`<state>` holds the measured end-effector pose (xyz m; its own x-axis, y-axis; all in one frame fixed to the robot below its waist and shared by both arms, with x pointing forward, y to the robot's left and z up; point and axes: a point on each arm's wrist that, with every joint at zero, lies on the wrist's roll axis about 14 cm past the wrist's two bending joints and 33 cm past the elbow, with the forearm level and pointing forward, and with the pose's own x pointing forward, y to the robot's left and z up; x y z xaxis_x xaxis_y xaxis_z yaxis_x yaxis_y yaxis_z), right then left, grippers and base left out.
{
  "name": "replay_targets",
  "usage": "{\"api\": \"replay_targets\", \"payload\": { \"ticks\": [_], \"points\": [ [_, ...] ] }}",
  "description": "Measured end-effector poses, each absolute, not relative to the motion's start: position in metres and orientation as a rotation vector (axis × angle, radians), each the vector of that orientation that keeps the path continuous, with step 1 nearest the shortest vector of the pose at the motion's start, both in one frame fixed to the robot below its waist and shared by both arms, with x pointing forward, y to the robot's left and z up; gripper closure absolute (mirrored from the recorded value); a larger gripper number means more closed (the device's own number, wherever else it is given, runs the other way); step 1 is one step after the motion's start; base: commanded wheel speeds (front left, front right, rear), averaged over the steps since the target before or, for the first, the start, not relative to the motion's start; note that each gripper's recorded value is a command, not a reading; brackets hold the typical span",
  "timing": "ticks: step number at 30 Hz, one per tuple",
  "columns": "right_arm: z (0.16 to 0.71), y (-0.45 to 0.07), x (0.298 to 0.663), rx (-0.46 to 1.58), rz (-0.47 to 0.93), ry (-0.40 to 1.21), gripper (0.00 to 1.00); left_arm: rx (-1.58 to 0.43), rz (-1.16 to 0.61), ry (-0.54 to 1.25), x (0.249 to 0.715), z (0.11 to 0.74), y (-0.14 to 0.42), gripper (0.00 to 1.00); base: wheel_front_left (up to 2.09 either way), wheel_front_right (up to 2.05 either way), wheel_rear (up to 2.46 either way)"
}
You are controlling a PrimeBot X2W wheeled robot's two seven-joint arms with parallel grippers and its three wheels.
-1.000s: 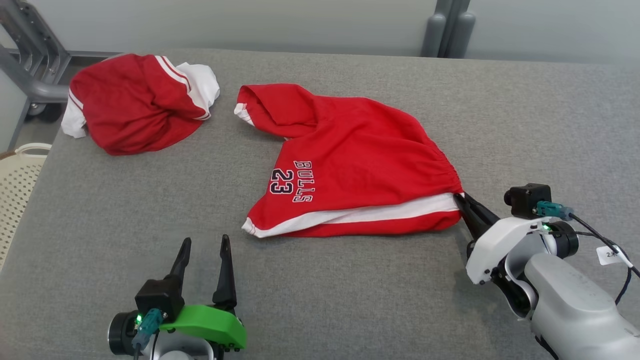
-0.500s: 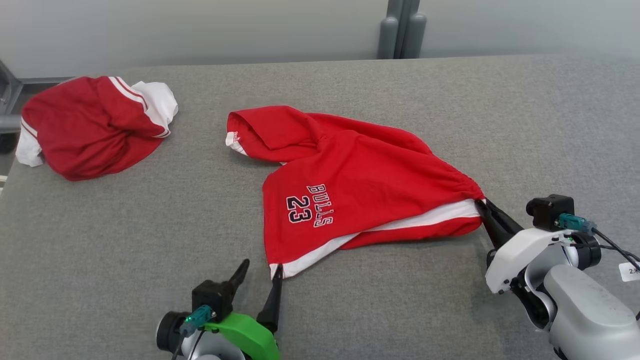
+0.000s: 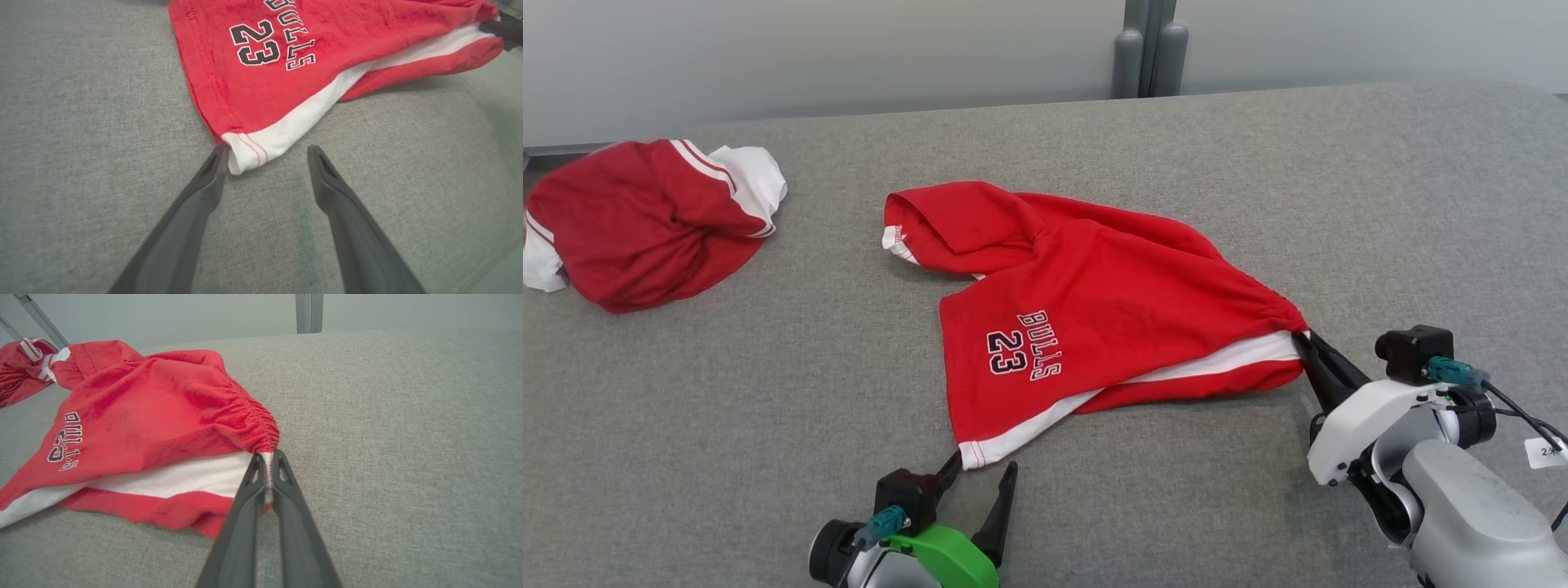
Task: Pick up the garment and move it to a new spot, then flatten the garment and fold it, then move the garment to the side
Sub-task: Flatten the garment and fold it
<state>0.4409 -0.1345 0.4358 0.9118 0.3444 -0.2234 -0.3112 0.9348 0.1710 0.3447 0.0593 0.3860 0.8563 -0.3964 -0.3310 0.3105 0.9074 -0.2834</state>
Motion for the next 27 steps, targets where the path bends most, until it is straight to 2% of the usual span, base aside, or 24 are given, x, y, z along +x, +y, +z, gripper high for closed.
{"api": "replay_targets", "payload": {
  "ticks": [9, 12, 13, 15, 18, 19, 20, 27],
  "points": [
    [0.437, -0.134, 0.438, 0.135, 0.337, 0.249, 1.00, -0.229, -0.412, 0.381, 0.347, 0.391, 0.048, 0.00, 0.00, 0.00, 0.00],
    [0.438, -0.134, 0.437, 0.136, 0.336, 0.248, 1.00, -0.227, -0.409, 0.404, 0.343, 0.385, 0.047, 0.33, 0.00, 0.00, 0.00],
    [0.438, -0.134, 0.437, 0.137, 0.336, 0.248, 1.00, -0.221, -0.402, 0.411, 0.343, 0.382, 0.049, 0.49, 0.00, 0.00, 0.00],
    [0.438, -0.134, 0.436, 0.138, 0.337, 0.248, 1.00, -0.216, -0.398, 0.416, 0.344, 0.381, 0.049, 0.56, 0.00, 0.00, 0.00],
    [0.438, -0.133, 0.435, 0.138, 0.337, 0.248, 1.00, -0.215, -0.393, 0.427, 0.346, 0.379, 0.050, 0.75, 0.00, 0.00, 0.00],
    [0.438, -0.134, 0.435, 0.139, 0.337, 0.248, 1.00, -0.215, -0.394, 0.430, 0.346, 0.378, 0.049, 0.85, 0.00, 0.00, 0.00],
    [0.438, -0.134, 0.435, 0.139, 0.336, 0.248, 1.00, -0.217, -0.394, 0.433, 0.346, 0.378, 0.049, 1.00, 0.00, 0.00, 0.00],
    [0.446, -0.140, 0.438, 0.138, 0.322, 0.222, 1.00, -0.243, -0.343, 0.355, 0.367, 0.398, 0.057, 1.00, 0.00, 0.00, 0.00]
  ]
}}
